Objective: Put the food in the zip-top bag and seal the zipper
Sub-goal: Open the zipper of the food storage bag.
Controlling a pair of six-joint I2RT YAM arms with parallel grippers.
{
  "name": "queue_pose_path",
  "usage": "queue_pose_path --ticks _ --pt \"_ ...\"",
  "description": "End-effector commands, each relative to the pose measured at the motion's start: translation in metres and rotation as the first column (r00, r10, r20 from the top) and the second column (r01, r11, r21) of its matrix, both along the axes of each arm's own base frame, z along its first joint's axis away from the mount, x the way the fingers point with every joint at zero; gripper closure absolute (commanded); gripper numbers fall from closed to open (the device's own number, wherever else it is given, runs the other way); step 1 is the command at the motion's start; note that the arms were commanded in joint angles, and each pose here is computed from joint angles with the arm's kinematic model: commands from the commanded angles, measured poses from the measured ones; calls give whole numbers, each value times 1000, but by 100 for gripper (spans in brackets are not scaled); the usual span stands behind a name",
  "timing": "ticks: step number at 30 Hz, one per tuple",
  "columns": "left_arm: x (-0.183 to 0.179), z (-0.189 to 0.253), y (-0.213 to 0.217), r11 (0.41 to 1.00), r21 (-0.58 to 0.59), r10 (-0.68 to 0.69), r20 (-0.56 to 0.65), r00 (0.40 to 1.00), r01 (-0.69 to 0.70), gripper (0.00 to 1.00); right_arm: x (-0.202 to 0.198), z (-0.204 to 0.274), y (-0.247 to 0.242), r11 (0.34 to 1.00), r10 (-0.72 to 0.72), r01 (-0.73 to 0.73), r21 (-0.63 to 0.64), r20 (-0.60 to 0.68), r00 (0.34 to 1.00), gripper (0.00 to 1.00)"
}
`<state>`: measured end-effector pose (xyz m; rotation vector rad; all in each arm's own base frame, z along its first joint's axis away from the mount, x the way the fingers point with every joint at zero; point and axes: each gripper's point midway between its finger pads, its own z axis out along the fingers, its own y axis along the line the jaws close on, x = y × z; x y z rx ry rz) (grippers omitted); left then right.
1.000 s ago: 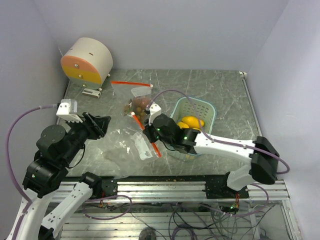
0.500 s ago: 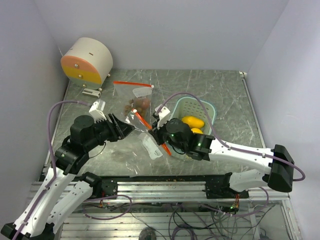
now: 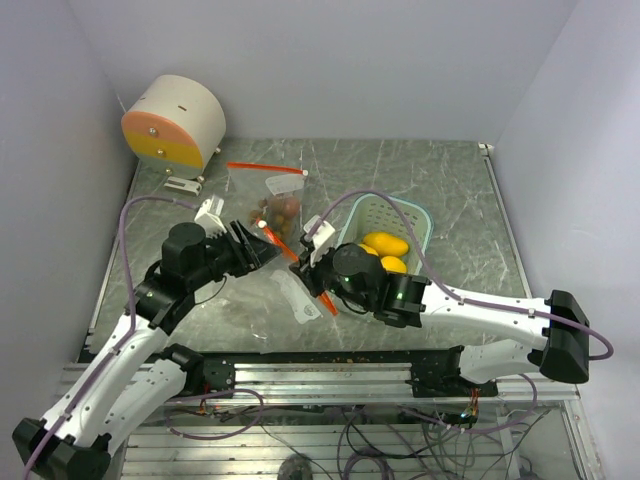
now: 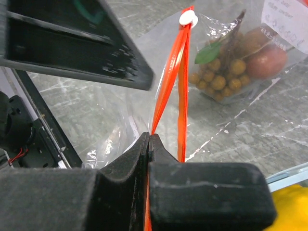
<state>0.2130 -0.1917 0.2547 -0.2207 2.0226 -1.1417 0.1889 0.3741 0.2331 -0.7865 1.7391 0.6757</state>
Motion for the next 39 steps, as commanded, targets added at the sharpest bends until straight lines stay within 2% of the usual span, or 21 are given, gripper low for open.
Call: queue_pose_path --ticks 1,12,20,22,25,29,31,38,39 --pt "8 -3 -7 1000 -24 -20 17 1000 21 42 -5 24 11 998 28 -30 48 49 998 100" --pt "12 -18 -11 999 -7 -35 9 999 35 43 -25 25 32 994 104 -106 13 79 991 100" --pt "12 -22 -15 998 12 -66 9 998 66 44 -20 20 34 998 69 -68 -17 91 993 100" --pt "11 -23 -15 997 16 -74 10 997 74 52 -19 20 33 998 62 -60 -22 94 994 100" --pt "10 -26 -17 996 17 -88 7 996 87 70 -18 17 34 998 60 -58 -32 94 994 100" --pt "9 -29 -20 993 21 -112 1 994 112 79 -18 15 37 997 69 -66 -36 95 993 100" --pt "9 -28 -21 993 24 -116 0 993 116 91 -17 15 38 997 69 -65 -41 99 993 100" --pt "11 -27 -12 994 69 -80 10 997 79 93 -13 15 36 997 49 -42 -67 109 993 99" --pt "12 -28 -9 994 86 -66 10 998 65 93 -9 16 32 997 21 -13 -71 110 994 89"
